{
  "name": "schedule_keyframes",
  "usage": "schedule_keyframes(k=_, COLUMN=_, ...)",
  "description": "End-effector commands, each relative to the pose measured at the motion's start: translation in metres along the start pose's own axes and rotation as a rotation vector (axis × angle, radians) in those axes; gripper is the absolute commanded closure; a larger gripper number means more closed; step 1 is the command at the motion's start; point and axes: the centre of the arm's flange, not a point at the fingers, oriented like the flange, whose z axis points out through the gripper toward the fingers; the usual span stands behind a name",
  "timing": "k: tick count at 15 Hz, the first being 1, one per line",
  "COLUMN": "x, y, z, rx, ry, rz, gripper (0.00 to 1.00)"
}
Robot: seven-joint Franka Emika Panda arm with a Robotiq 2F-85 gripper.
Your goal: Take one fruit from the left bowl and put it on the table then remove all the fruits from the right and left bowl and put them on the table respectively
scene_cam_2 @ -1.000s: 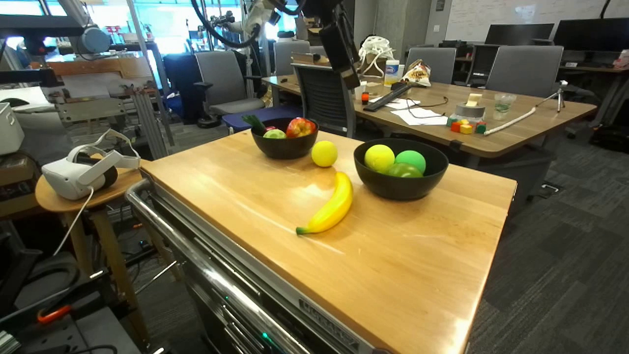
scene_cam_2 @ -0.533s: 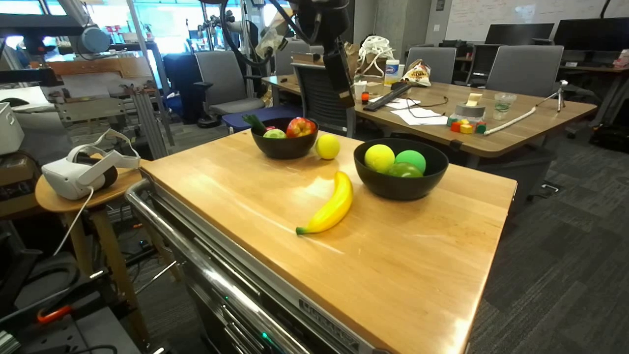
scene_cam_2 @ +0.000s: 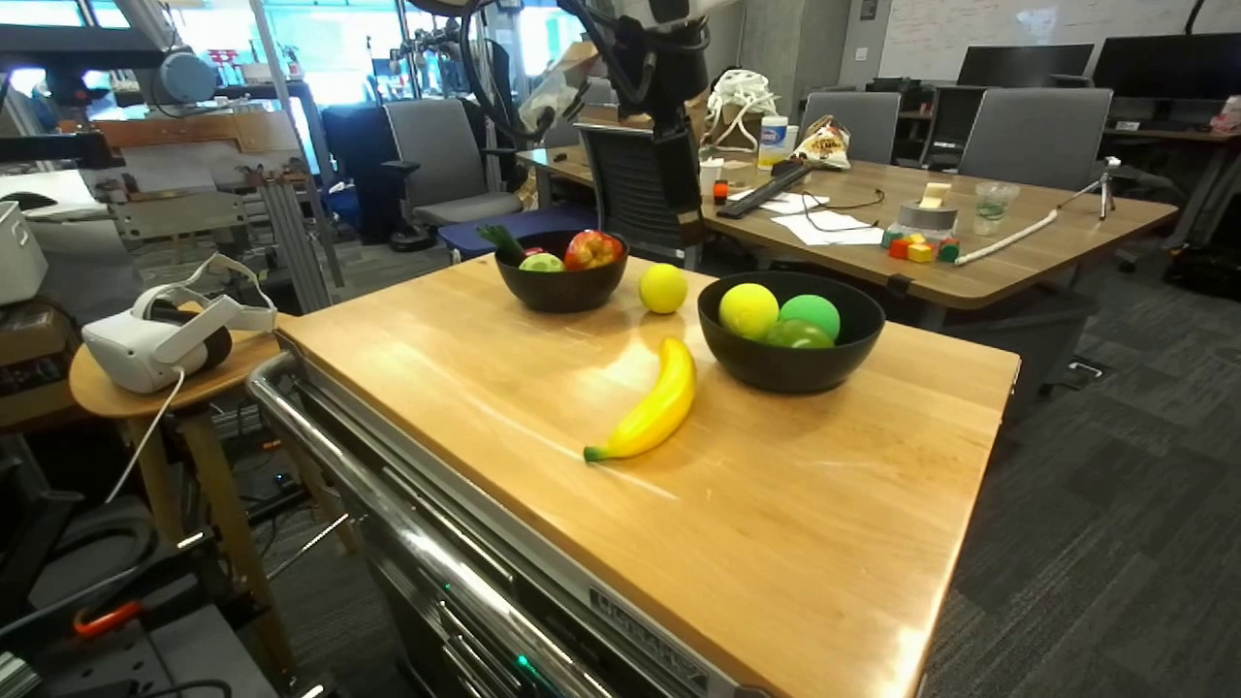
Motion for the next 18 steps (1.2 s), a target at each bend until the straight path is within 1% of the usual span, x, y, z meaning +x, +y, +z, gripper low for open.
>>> schedule_keyframes(k=1, x=0.002, y=0.0, z=0.002, rx=-0.001, ry=0.001, rz=0.002, gripper=0.0)
schedule_keyframes(k=3, x=0.0, y=-0.002, z=0.006, rx=-0.012, ry=-0.027, rz=-0.042, gripper=0.0)
schedule_keyframes(k=7, x=0.01, y=-0.003, z=0.011, rx=-0.041, ry=-0.055, rz=-0.071, gripper=0.0)
schedule_keyframes(k=14, x=0.039, y=0.003, z=0.026, rx=0.019, ry=-0.064, rz=0.029, gripper=0.0)
schedule_keyframes(k=18, x=0.053, y=0.006, z=0.037, rx=0.013, ry=-0.074, rz=0.067, gripper=0.0)
